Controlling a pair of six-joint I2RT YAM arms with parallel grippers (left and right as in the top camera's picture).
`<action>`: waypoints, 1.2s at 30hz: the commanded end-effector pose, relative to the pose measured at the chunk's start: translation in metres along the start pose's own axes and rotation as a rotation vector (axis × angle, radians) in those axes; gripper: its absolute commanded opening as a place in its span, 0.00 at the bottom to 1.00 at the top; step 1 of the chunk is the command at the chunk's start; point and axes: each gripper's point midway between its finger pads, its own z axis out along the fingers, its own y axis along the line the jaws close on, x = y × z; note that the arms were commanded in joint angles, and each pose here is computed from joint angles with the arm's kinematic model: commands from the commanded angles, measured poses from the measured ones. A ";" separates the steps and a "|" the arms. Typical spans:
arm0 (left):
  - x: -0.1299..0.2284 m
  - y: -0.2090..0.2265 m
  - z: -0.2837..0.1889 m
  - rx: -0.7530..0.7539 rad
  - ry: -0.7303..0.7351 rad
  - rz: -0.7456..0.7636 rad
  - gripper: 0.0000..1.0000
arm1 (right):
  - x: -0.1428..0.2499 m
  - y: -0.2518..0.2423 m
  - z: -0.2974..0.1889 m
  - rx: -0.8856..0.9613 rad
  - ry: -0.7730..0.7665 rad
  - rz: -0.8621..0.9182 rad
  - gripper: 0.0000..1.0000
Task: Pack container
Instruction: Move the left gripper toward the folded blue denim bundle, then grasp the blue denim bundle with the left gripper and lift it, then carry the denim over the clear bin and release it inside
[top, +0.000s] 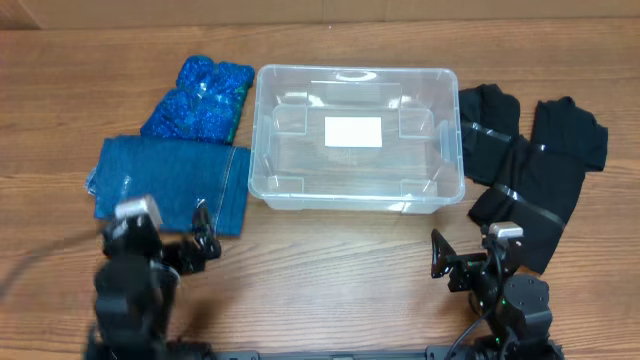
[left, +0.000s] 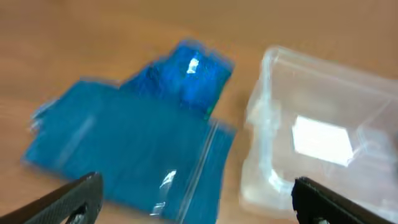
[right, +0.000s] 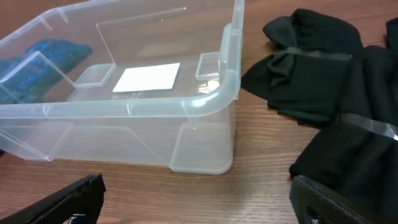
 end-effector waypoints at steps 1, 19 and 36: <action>-0.067 -0.013 0.016 -0.054 0.091 0.272 1.00 | 0.005 -0.001 0.002 0.000 0.011 0.009 1.00; 0.053 0.214 0.242 0.189 0.736 -0.250 1.00 | 0.005 -0.001 0.002 0.000 0.011 0.009 1.00; -0.185 0.055 0.110 0.417 0.413 -0.432 0.04 | 0.005 -0.001 0.002 0.000 0.010 0.009 1.00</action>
